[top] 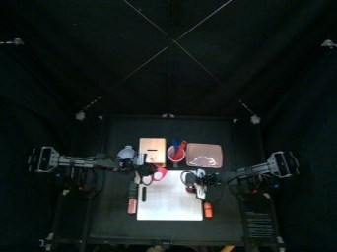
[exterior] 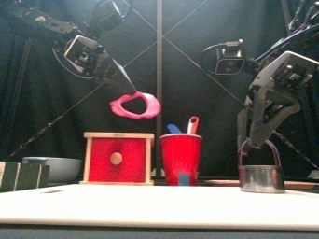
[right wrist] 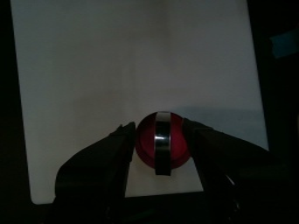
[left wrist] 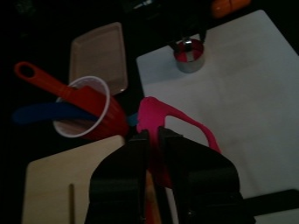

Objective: Get the cutter from the drawer then cut the dough then place the extra dough in the bowl
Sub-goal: Place the extra dough in the bowl

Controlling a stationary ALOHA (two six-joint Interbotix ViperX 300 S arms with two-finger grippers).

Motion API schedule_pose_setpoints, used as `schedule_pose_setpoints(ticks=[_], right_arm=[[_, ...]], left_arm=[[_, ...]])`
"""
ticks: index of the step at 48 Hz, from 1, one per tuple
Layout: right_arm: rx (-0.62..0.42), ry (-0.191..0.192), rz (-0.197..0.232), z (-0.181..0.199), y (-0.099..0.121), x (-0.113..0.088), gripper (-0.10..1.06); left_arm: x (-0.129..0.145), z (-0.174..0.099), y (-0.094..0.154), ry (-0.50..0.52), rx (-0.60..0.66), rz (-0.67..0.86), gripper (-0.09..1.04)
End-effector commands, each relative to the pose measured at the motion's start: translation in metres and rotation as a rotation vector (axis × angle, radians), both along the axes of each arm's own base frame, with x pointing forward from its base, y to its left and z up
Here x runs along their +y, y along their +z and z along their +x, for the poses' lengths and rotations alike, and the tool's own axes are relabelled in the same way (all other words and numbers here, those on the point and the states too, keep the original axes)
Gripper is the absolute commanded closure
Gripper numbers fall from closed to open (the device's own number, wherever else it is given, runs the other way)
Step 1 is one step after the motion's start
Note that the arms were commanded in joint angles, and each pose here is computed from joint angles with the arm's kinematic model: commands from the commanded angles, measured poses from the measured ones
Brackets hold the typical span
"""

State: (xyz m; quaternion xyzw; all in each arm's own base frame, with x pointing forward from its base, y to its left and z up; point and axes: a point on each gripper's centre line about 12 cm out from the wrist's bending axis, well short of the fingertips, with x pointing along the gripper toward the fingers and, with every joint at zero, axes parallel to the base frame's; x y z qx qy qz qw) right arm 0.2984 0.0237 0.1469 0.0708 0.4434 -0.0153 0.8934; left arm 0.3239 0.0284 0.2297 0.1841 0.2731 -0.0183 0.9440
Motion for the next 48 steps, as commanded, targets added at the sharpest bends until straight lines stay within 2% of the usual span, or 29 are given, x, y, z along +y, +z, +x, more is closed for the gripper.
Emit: schedule_pose_setpoints(ticks=[1,10,19,24,32,48], right_arm=[[-0.023,-0.006,0.003,0.002,0.006,-0.001,0.14],[-0.012,-0.006,0.003,0.003,0.002,-0.001,0.14],[0.002,-0.007,0.001,0.003,-0.002,-0.002,0.14],[0.006,-0.007,0.001,0.003,-0.004,-0.002,0.14],[0.008,-0.005,0.001,0.003,-0.004,-0.001,0.14],[0.019,-0.012,0.011,-0.001,-0.008,0.000,0.14]], left_arm=[[0.016,-0.017,0.025,0.046,-0.090,0.036,0.38],[0.036,-0.062,0.031,0.145,-0.174,0.064,0.38],[0.036,-0.102,0.042,0.185,-0.276,0.088,0.38],[0.032,-0.118,0.040,0.191,-0.290,0.083,0.38],[0.037,-0.132,0.026,0.233,-0.198,0.048,0.38],[0.061,-0.157,-0.012,0.392,-0.012,0.002,0.38]])
